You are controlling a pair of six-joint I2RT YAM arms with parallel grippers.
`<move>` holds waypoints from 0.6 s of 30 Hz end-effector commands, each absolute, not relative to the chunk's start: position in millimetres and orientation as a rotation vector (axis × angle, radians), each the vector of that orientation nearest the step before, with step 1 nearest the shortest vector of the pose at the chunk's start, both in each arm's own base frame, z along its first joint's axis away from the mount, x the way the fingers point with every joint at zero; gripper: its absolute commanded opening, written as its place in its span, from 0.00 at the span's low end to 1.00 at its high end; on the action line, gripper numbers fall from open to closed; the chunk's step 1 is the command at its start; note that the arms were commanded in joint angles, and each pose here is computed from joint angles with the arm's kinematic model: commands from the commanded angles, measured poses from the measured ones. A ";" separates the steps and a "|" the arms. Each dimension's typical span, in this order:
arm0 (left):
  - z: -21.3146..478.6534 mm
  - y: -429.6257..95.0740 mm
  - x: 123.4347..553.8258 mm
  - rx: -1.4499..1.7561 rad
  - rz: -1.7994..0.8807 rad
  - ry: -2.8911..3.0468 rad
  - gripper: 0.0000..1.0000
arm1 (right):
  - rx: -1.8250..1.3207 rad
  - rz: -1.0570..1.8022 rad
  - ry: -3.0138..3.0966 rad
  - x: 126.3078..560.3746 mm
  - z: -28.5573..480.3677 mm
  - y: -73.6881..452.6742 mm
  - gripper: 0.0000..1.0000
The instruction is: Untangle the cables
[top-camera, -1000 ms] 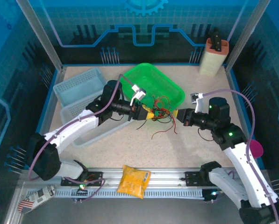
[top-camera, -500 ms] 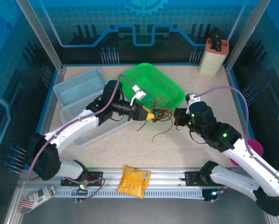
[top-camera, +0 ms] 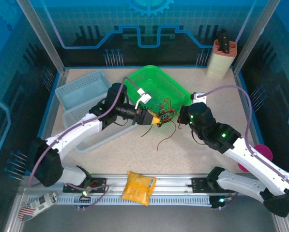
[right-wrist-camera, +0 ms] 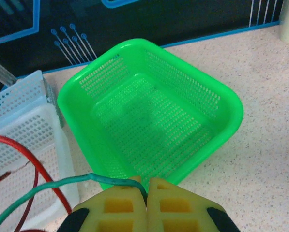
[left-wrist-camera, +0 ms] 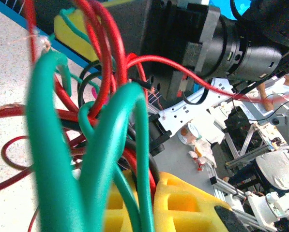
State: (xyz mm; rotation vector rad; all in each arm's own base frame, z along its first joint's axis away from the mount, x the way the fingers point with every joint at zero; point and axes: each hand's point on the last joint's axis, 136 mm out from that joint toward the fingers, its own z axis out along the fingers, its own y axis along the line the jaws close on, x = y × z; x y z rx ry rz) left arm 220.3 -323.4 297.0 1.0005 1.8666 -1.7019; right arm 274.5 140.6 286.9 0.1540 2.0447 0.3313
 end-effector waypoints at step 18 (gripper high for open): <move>308.7 -316.0 202.5 1.067 -1.779 1.841 0.00 | 0.173 0.312 1.967 315.7 291.6 100.6 0.00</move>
